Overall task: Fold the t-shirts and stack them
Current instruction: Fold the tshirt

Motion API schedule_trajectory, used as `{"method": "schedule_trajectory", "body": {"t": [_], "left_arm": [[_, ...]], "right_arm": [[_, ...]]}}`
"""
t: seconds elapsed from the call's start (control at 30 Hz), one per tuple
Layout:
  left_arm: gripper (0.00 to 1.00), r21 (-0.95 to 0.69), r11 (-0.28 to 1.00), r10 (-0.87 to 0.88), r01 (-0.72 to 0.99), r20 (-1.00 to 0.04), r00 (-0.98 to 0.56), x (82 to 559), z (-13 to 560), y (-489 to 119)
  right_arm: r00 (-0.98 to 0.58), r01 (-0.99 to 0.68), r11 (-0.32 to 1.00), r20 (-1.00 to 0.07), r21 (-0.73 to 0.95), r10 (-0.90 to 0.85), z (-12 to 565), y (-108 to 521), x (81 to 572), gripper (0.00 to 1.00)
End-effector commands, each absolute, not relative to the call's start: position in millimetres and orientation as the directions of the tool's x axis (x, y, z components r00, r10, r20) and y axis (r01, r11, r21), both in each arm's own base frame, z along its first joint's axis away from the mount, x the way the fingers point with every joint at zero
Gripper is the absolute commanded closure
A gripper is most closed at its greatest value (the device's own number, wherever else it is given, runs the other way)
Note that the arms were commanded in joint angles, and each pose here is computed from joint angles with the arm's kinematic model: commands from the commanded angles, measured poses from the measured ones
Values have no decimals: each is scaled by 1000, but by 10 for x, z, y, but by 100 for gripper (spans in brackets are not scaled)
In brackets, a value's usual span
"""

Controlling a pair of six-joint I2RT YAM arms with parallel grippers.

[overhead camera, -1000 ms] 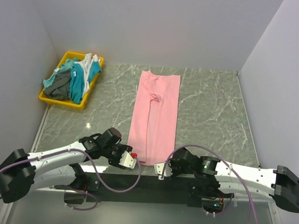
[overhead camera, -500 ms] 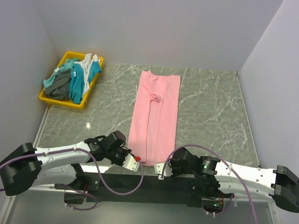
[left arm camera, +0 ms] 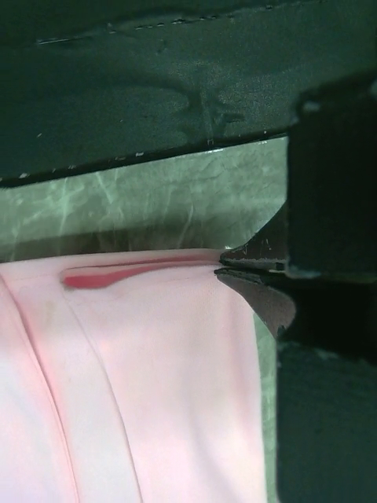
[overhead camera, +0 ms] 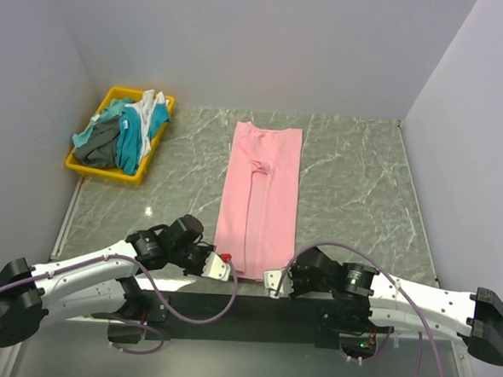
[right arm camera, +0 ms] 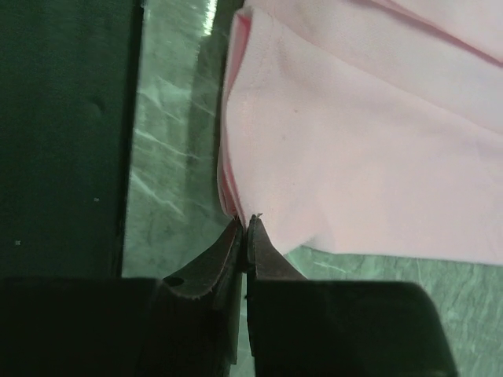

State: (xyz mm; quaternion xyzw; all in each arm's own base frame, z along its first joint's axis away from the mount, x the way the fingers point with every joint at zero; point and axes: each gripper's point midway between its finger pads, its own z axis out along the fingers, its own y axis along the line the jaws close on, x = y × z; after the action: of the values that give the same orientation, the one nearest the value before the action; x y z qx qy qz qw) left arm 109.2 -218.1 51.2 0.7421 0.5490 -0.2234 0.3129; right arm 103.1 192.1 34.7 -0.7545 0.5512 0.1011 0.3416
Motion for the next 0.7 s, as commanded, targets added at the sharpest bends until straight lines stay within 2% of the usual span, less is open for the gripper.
{"method": "schedule_trajectory", "body": {"t": [0.0,0.23,0.4,0.67], "left_arm": [[99,181,-139,655,974,-721,227,1174,745,-2224],[99,220,-48,670,974,-716,195,1728,901,-2224],[99,282,20,676,959,-711,195,2243,1064,-2249],[99,374,49,696,926,-678,237,2982,1157,-2225]], "right_arm": [[349,-885,-83,-535,-457,-770,576,1943,1267,100],[294,-863,18,-530,-505,-796,888,1916,1911,100],[302,-838,27,-504,-545,-809,991,1941,2329,100],[292,-813,63,-500,-578,-816,1194,1953,2984,100]]}}
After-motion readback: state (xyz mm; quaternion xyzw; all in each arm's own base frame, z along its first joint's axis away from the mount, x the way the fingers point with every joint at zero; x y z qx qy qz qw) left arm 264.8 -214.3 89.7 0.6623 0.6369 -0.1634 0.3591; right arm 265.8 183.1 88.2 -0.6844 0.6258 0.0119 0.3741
